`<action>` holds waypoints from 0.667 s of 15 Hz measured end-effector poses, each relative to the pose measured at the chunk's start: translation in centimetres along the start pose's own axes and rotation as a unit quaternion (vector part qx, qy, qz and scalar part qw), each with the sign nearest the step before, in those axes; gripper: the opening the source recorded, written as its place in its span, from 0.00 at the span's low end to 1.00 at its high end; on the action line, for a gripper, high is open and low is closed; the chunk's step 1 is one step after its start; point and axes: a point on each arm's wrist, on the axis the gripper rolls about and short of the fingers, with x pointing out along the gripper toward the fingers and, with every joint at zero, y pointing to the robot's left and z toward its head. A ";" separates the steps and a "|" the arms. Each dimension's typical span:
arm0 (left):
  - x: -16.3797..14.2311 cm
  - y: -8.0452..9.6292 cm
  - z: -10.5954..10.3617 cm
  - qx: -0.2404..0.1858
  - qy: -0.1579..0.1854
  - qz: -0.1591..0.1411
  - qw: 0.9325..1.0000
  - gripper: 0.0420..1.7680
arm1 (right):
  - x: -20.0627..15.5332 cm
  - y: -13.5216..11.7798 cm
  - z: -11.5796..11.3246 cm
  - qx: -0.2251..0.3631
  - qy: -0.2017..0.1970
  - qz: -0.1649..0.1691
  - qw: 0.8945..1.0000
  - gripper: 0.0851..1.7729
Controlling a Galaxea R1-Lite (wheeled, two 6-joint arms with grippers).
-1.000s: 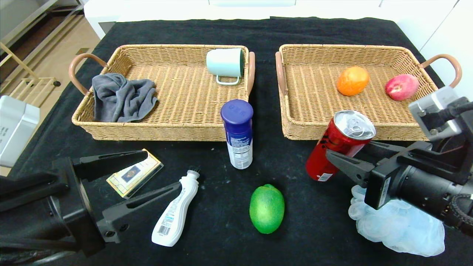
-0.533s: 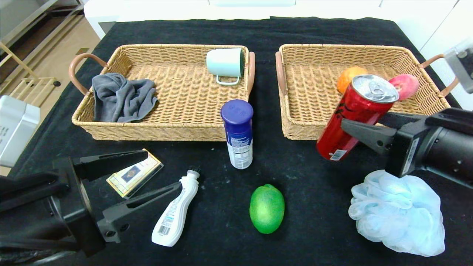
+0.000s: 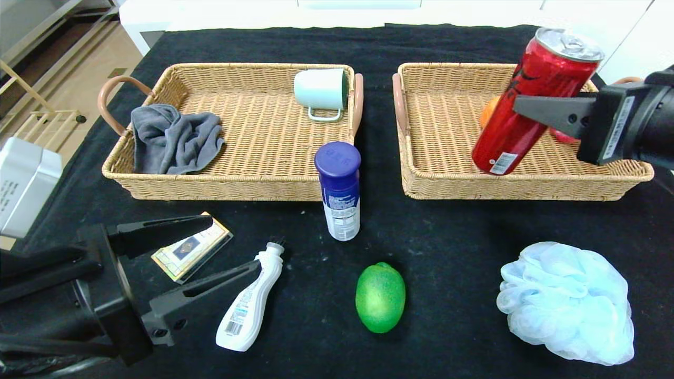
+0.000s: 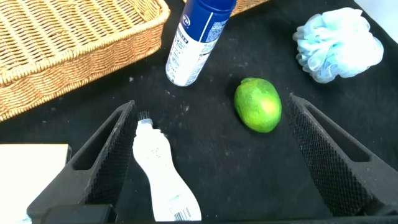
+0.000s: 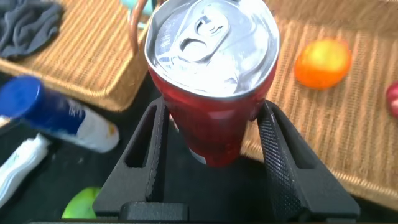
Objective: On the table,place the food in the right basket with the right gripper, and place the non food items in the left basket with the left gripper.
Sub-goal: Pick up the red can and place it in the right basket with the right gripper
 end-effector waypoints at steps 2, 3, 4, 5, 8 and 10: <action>0.0 0.0 0.0 0.002 0.000 0.000 1.000 0.97 | 1.1 -0.6 0.6 0.000 -0.005 -0.010 1.000 0.52; 0.0 0.0 0.0 0.003 0.000 0.000 1.000 0.97 | 1.8 -1.0 0.7 0.000 -0.005 -0.017 1.000 0.52; 0.0 0.0 0.0 0.003 -0.001 0.000 1.000 0.97 | 2.6 -1.3 0.8 -0.001 -0.005 -0.021 1.000 0.51; 0.0 0.0 0.0 0.003 -0.001 0.001 1.000 0.97 | 3.4 -1.6 0.8 0.000 -0.004 -0.026 1.000 0.51; 0.0 0.0 0.0 0.003 -0.002 0.001 1.000 0.97 | 6.0 -2.9 0.8 0.003 -0.006 -0.055 0.998 0.51; 0.1 0.0 0.1 0.004 -0.002 0.001 1.000 0.97 | 7.9 -3.6 0.9 0.005 -0.020 -0.069 0.997 0.51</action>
